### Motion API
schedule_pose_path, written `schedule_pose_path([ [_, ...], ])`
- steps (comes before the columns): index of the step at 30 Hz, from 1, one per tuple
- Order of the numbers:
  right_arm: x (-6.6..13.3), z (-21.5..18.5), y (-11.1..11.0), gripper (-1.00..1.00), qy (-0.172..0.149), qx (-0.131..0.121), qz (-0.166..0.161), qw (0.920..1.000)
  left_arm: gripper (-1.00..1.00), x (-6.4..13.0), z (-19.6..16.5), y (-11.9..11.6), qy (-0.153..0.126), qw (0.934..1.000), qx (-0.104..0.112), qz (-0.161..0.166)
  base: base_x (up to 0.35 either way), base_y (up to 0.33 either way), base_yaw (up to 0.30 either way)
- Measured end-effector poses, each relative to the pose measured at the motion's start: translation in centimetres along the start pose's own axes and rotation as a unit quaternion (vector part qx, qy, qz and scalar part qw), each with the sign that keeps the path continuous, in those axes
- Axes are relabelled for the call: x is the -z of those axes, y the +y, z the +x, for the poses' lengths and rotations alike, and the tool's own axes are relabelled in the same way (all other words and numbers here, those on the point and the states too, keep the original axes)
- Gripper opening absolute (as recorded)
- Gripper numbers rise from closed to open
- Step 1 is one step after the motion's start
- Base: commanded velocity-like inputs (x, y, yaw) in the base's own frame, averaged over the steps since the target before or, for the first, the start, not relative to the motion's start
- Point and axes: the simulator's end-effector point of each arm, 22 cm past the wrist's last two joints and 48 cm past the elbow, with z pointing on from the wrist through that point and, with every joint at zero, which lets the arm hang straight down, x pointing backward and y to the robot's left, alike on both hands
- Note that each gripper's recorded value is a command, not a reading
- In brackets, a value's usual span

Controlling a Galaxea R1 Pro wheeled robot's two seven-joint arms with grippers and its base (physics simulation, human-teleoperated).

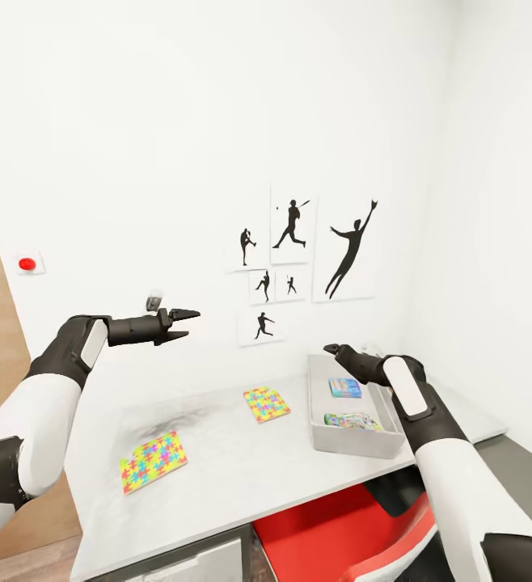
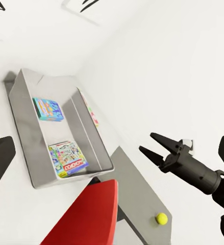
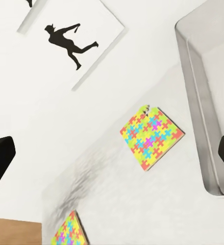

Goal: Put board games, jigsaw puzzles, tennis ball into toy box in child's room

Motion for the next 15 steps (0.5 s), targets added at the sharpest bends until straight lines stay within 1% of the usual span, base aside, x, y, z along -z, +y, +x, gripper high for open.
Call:
schedule_pose_path([
  [11, 0.03, 0.19, -0.04, 1.0, 0.002, 0.001, 0.0, 1.0, 1.0, -0.01, 0.01, 0.01, 0.0, 1.0, 0.0, 0.0, -0.007, 0.0, 0.0],
  [15, 0.04, 0.73, -0.48, 1.0, 0.006, -0.001, 0.002, 1.0, 1.0, 0.03, 0.03, -0.04, 0.0, 1.0, -0.001, 0.0, 0.0, 0.0, 0.0],
])
